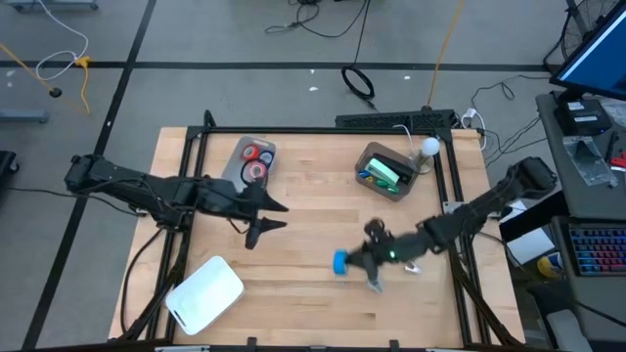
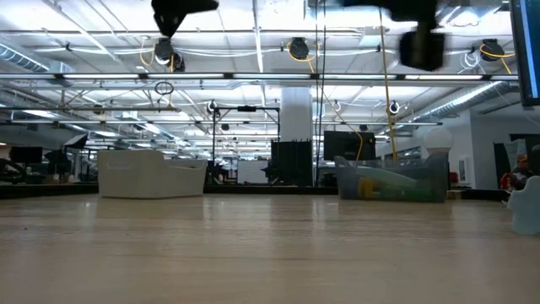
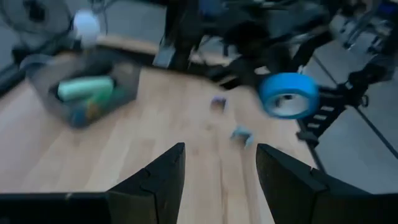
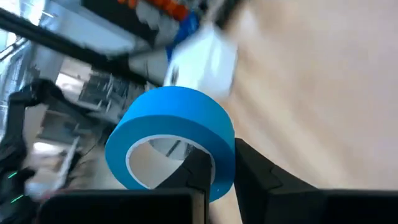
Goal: Pick and place Stapler, Stapler remover, tape
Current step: Put the light blue tape into the gray bin
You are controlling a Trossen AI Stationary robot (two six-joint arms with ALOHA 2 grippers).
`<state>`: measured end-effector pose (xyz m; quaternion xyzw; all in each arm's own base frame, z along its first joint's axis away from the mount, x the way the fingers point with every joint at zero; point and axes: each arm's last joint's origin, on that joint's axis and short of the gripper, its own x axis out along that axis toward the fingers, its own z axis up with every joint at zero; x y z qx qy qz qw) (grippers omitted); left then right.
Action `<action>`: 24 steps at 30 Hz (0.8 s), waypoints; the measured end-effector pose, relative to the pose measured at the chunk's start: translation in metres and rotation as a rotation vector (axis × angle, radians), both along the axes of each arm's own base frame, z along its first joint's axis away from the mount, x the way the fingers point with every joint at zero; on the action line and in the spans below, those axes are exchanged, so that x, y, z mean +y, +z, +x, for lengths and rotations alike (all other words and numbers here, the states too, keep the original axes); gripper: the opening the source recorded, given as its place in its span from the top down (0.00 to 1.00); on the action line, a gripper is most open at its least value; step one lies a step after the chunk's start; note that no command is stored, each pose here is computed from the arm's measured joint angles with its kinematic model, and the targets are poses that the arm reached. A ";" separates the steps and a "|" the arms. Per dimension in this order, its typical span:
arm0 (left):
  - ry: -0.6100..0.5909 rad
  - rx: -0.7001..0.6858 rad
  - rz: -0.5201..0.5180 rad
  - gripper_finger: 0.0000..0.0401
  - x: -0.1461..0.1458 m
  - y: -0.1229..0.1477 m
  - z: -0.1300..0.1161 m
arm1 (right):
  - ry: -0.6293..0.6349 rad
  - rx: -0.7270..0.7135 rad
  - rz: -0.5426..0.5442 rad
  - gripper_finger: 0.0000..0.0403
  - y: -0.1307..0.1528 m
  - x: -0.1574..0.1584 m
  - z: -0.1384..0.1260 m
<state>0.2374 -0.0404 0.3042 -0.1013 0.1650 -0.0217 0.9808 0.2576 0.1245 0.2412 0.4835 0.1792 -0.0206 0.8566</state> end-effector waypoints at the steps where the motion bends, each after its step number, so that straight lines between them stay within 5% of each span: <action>1: -0.009 -0.023 0.017 0.51 -0.001 0.002 0.001 | -0.014 -0.028 -0.061 0.92 0.003 -0.009 0.004; 11: 0.054 -0.139 0.087 0.51 -0.003 0.007 0.012 | -0.195 -0.156 -0.467 0.92 0.019 -0.078 0.026; 24: 0.153 -0.261 0.037 0.51 0.005 -0.015 0.060 | -0.191 -0.270 -0.574 0.92 0.031 -0.113 0.032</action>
